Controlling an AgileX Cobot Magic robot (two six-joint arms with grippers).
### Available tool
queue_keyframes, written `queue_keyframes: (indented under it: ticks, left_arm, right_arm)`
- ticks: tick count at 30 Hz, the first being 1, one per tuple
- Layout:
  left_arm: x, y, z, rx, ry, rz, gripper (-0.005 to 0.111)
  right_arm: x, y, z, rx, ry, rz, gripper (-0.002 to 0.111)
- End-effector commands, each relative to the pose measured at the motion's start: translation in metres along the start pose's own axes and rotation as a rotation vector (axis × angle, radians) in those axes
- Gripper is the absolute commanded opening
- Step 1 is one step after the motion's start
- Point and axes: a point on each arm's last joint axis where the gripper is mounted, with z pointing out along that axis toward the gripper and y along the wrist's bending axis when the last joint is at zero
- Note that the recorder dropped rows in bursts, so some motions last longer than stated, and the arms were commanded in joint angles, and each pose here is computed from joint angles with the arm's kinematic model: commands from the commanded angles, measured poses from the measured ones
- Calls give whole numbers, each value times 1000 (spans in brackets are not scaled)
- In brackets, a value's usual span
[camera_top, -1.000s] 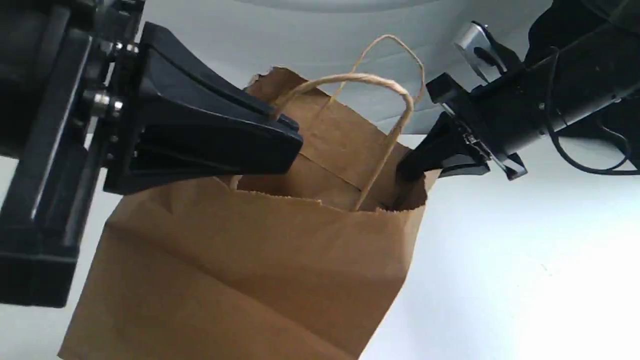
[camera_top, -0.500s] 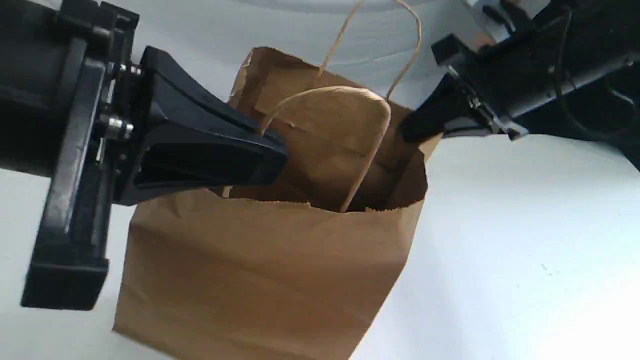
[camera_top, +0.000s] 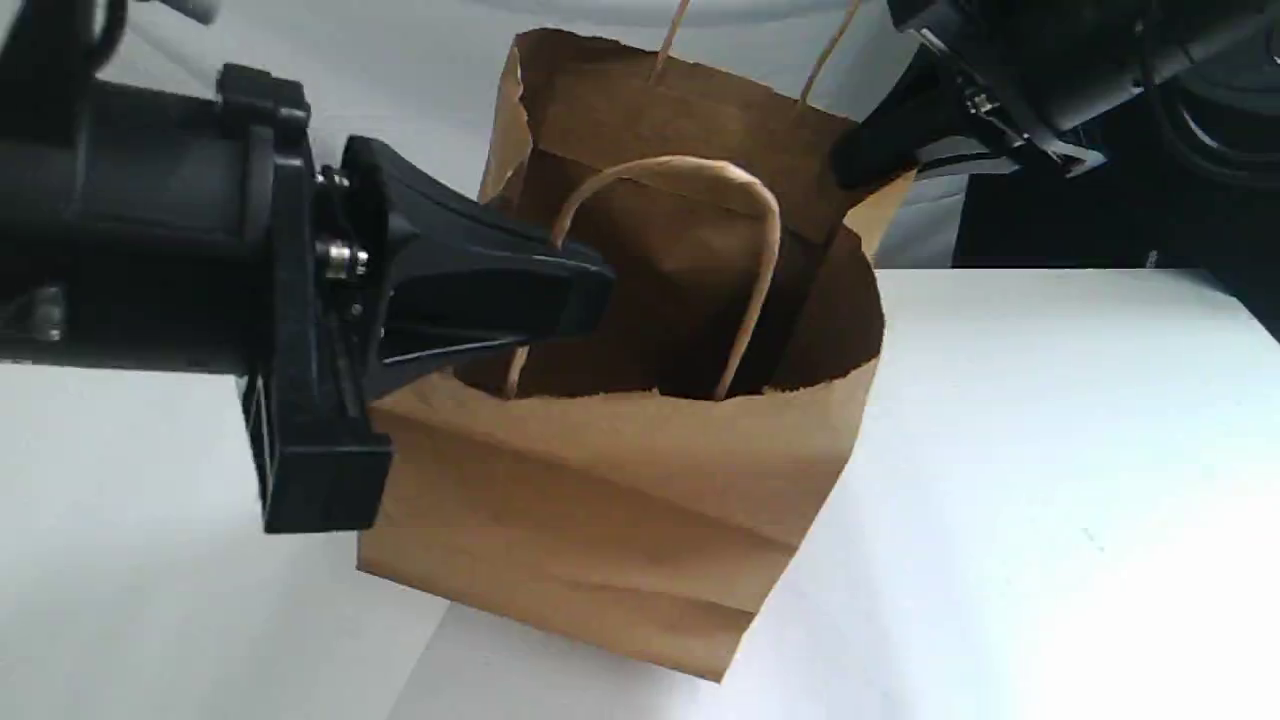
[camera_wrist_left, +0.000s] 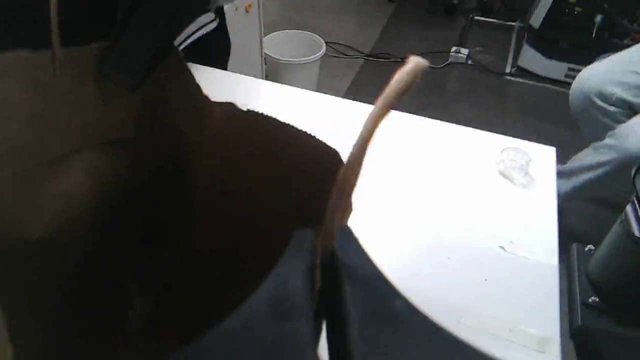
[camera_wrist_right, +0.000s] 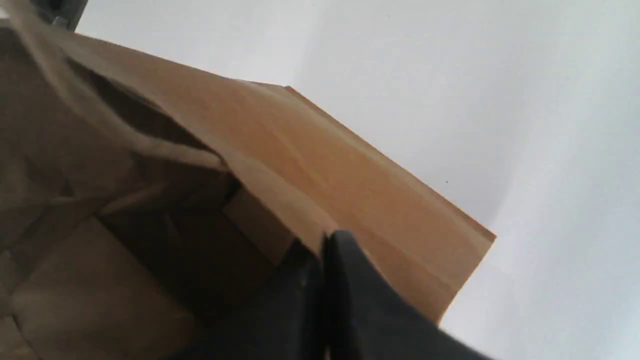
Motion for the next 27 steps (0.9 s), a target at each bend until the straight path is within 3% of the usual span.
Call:
queue_keyframes:
  ticks: [1,6,15,27]
  left_arm:
    - [11,19,2,8,-52,-88,0]
    - [18,42,-11,-11,-158,-155,0]
    - [34,70,-15,21,-183,-278,0]
    - [49,82,-2,49,-156,-325,0]
  right_arm:
    - [-1,2,-6,4,-16,-4,0]
    - [0,0,-6,30,-6,-8,0]
    - [0,-2,-5,41,0,2,0]
    - [11,-15,3,112,66,2,0]
